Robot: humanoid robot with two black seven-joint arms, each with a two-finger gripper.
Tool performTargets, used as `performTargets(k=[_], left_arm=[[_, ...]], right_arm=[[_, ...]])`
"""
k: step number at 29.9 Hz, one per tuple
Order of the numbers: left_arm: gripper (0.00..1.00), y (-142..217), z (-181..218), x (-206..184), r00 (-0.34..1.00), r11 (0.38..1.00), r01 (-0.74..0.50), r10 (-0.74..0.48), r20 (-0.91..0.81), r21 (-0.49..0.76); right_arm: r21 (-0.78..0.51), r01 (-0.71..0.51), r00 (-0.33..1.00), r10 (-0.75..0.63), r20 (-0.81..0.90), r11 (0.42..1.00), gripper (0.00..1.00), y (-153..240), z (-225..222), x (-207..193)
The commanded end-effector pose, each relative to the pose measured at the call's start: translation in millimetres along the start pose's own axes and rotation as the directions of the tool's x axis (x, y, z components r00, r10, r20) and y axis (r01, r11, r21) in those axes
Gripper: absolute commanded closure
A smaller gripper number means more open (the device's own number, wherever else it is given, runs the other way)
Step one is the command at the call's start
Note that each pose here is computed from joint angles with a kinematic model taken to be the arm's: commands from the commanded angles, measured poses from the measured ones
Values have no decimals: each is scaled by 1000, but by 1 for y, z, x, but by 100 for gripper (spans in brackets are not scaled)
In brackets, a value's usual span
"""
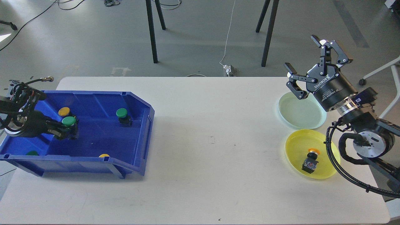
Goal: Pass button and place on color plate
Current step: 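Grasp the green button with the left gripper, then lift the green button and raise it toward the right gripper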
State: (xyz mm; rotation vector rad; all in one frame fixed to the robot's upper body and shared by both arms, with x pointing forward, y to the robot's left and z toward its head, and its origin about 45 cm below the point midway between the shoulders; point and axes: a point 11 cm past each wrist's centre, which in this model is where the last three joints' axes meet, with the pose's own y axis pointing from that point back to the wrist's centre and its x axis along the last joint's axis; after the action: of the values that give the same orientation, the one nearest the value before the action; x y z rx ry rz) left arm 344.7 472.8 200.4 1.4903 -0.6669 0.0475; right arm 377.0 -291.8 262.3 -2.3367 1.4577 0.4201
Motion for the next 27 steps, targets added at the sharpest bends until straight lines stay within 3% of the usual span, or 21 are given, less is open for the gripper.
performTargets(k=[1,19,23,27], left_arm=[[88,18,3,9,999,999,-41,41,11,-17],[88,100,31,38,970,962,-242,238,-42,-128],[88,118,48,58,946,925,-322,308,-99,-199],[88,129,67,91,895,849,-441,394,-207,-292]], right_arm=[[-1,-2,1000,2,0,1000,4,1,1,1],[-7,-8,1000,8,4,1000,4,3,4,2],[-9,-8,1000,8,4,1000,4,3,4,2],[-9,-12,1000,12,5,1000,4,4,5,3]])
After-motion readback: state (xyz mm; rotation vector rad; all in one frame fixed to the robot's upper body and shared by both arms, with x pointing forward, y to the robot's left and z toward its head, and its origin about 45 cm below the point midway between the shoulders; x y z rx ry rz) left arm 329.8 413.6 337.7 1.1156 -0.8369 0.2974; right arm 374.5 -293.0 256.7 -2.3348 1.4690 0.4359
